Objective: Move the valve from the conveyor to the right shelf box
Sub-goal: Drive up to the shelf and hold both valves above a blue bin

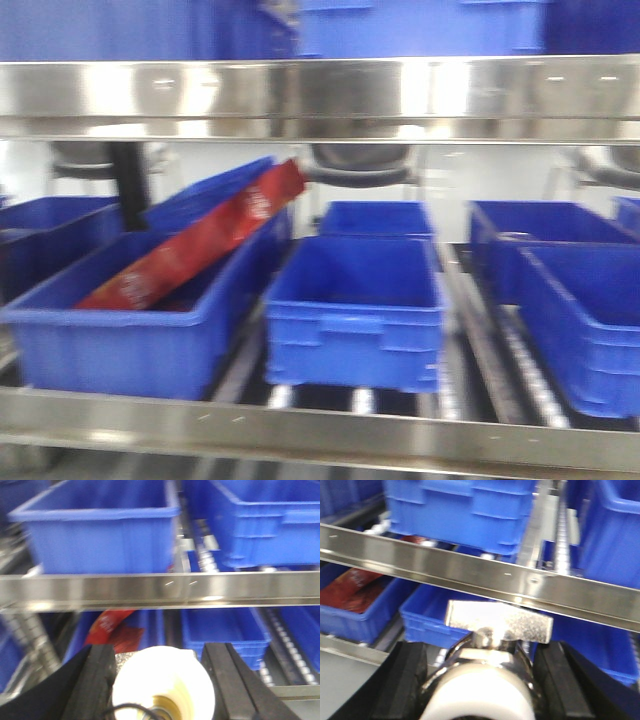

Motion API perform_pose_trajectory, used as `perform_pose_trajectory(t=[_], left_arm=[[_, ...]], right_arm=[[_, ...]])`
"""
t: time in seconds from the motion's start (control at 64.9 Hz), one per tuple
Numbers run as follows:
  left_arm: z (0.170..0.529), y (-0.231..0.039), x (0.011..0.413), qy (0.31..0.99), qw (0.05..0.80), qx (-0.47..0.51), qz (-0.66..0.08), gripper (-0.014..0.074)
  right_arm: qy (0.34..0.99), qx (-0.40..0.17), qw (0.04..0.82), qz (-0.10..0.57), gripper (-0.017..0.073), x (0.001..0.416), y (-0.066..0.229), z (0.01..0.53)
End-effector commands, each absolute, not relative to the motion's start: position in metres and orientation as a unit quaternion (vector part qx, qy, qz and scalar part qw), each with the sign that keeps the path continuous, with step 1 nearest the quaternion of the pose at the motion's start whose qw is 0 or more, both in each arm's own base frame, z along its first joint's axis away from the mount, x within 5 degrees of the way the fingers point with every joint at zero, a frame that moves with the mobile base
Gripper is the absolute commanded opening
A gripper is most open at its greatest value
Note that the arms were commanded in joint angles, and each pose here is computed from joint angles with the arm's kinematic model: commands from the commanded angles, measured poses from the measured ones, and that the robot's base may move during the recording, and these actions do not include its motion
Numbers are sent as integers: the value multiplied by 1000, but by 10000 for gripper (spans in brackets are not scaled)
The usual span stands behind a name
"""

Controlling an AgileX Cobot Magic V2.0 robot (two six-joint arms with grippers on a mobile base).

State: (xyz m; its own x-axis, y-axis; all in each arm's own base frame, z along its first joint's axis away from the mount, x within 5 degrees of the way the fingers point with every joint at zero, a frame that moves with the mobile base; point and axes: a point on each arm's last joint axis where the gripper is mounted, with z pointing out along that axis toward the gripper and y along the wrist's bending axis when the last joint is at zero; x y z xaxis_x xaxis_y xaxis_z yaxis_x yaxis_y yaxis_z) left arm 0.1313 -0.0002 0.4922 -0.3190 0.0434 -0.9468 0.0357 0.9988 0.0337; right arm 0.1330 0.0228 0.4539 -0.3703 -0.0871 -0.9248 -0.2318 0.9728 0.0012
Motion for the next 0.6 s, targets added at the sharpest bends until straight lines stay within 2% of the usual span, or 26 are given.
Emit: perform_pose_trajectory(t=[0.0,0.586], left_arm=[[499,-1,131,795,607,23,-2,-111],[498,-1,131,795,606,23,-2,-111]], right_arm=[[801,-91,588,62,-153,132,22,463],[801,-91,588,62,-153,132,22,463]])
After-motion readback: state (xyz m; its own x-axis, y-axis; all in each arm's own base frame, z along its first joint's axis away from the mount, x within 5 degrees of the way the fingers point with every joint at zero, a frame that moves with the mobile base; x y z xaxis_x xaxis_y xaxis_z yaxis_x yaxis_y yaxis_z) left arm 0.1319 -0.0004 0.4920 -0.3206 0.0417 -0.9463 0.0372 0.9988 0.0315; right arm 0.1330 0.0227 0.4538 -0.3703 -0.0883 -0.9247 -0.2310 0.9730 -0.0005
